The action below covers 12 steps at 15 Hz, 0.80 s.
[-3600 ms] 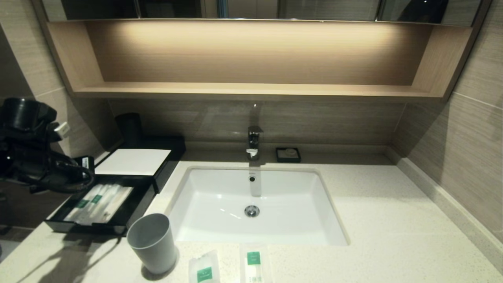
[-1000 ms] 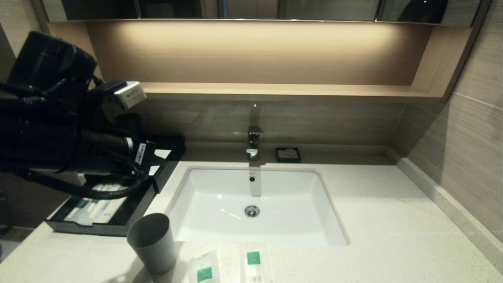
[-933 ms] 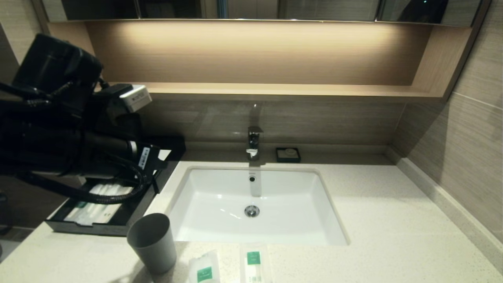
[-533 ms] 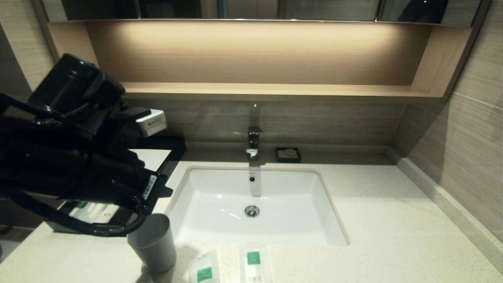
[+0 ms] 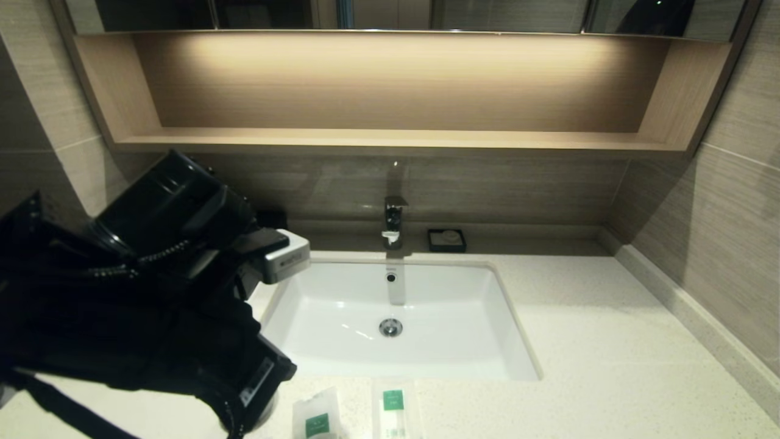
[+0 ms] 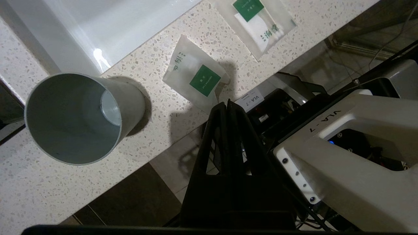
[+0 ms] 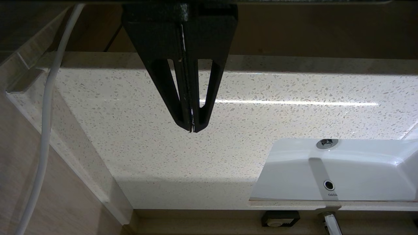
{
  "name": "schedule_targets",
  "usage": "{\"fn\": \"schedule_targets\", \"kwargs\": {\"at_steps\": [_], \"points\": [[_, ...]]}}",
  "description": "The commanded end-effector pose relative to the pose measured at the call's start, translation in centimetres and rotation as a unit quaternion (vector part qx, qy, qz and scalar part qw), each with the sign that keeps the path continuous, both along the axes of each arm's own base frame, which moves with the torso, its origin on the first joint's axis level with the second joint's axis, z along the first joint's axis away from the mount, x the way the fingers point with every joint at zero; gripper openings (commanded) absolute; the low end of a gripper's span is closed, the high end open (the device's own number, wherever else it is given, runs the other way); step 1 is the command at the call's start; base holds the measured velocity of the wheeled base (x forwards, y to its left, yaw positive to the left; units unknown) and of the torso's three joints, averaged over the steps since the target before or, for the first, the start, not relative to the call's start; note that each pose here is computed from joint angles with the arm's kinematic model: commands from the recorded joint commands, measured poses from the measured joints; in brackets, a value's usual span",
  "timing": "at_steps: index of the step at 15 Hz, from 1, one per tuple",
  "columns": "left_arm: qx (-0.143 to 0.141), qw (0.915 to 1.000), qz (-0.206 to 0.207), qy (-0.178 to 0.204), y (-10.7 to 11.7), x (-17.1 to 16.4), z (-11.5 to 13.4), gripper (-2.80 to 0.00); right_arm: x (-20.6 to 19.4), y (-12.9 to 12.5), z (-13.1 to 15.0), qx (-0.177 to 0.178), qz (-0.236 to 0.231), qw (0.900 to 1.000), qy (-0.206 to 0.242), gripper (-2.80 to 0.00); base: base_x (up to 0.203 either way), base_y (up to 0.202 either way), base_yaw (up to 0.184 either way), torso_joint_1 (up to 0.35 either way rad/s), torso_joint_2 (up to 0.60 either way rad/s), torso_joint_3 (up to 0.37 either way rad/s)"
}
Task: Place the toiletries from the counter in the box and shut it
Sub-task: Pick up the bathroom toiletry
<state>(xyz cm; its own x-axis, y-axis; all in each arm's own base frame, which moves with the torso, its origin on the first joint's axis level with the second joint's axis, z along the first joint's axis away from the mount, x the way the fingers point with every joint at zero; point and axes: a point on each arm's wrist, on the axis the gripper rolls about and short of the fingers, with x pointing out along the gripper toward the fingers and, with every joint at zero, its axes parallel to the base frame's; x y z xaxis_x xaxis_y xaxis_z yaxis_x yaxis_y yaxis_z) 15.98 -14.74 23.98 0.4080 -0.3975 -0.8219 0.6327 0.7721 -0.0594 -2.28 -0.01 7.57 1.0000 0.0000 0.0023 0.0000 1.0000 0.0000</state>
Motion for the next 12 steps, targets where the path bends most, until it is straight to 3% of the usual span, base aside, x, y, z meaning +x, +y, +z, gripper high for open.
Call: {"fn": "schedule_targets", "kwargs": {"at_steps": [1,6,12], "points": [[0.020,0.9995,-0.016,0.020,-0.8,-0.2,-1.2,-2.80,0.0,0.0,0.0,0.000,0.000,1.000,-0.001,-2.80,0.000,0.000,0.000,0.000,0.00,0.000],[0.055,0.9975,-0.009,0.044,-1.3,0.4,-3.1,-2.80,0.0,0.0,0.0,0.000,0.000,1.000,-0.001,-2.80,0.000,0.000,0.000,0.000,0.00,0.000],[0.072,0.9948,0.004,0.073,-2.8,1.9,-4.8,-2.80,0.0,0.0,0.0,0.000,0.000,1.000,0.000,-2.80,0.000,0.000,0.000,0.000,0.00,0.000]]}}
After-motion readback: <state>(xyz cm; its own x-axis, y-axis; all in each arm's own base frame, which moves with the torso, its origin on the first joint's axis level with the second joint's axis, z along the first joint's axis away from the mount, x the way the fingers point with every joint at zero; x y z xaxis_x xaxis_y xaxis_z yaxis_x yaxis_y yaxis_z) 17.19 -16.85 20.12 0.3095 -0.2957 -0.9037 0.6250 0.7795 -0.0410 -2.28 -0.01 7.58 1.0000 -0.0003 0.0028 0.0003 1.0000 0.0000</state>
